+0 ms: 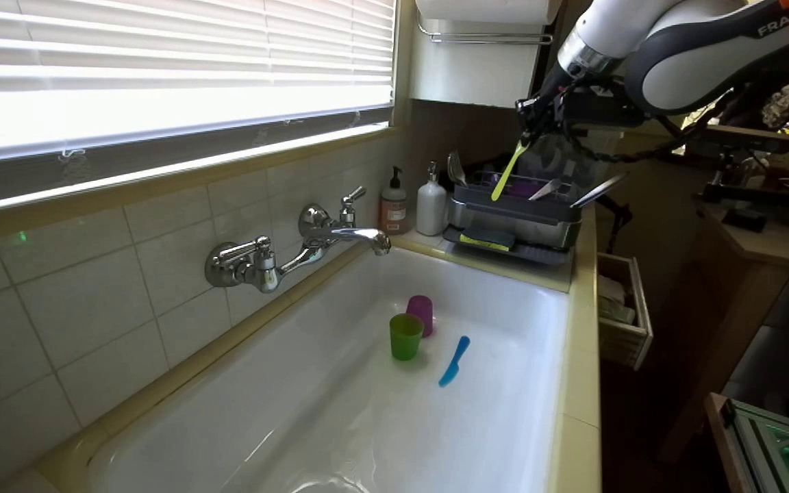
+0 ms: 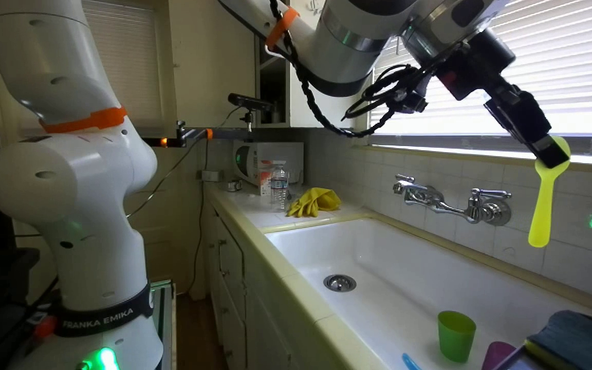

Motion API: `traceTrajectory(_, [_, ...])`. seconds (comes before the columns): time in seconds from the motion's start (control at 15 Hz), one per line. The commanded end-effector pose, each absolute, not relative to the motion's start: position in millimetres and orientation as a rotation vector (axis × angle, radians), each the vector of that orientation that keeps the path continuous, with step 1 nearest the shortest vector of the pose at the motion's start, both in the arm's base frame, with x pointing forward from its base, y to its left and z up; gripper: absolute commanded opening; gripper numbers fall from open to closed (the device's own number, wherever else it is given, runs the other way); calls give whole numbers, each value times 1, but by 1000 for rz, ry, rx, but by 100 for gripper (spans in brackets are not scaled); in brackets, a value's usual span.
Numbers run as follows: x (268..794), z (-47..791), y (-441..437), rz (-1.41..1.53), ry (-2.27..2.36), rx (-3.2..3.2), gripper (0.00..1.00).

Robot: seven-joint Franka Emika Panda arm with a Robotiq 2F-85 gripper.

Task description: Put the yellow spoon then the green cup in the dish rack

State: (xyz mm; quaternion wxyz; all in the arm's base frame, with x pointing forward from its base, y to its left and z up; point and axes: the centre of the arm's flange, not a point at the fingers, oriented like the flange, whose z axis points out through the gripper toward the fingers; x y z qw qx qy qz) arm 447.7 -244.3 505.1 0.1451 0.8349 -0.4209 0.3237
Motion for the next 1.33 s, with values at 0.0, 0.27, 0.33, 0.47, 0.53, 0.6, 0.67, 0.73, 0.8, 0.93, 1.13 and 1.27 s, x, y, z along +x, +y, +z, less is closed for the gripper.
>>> traceTrajectory(0.0, [443, 497, -259, 906, -1273, 2373, 2])
traceTrajectory(0.27, [439, 498, -278, 900, -1338, 2330, 2])
traceTrajectory(0.33, [436, 502, -282, 910, -1357, 2314, 2])
traceTrajectory(0.47, [433, 506, -290, 914, -1387, 2290, 2])
traceTrajectory(0.53, [432, 508, -294, 914, -1401, 2277, 2])
traceTrajectory(0.6, [432, 510, -299, 911, -1415, 2265, 2])
traceTrajectory(0.67, [432, 512, -304, 910, -1426, 2256, 2])
traceTrajectory(0.73, [434, 511, -310, 903, -1436, 2257, 2])
traceTrajectory(0.8, [438, 508, -315, 888, -1442, 2260, 2])
traceTrajectory(0.93, [446, 502, -324, 861, -1448, 2258, 2])
traceTrajectory(1.13, [456, 494, -336, 827, -1466, 2247, 2])
traceTrajectory(1.27, [460, 492, -343, 818, -1482, 2237, 2])
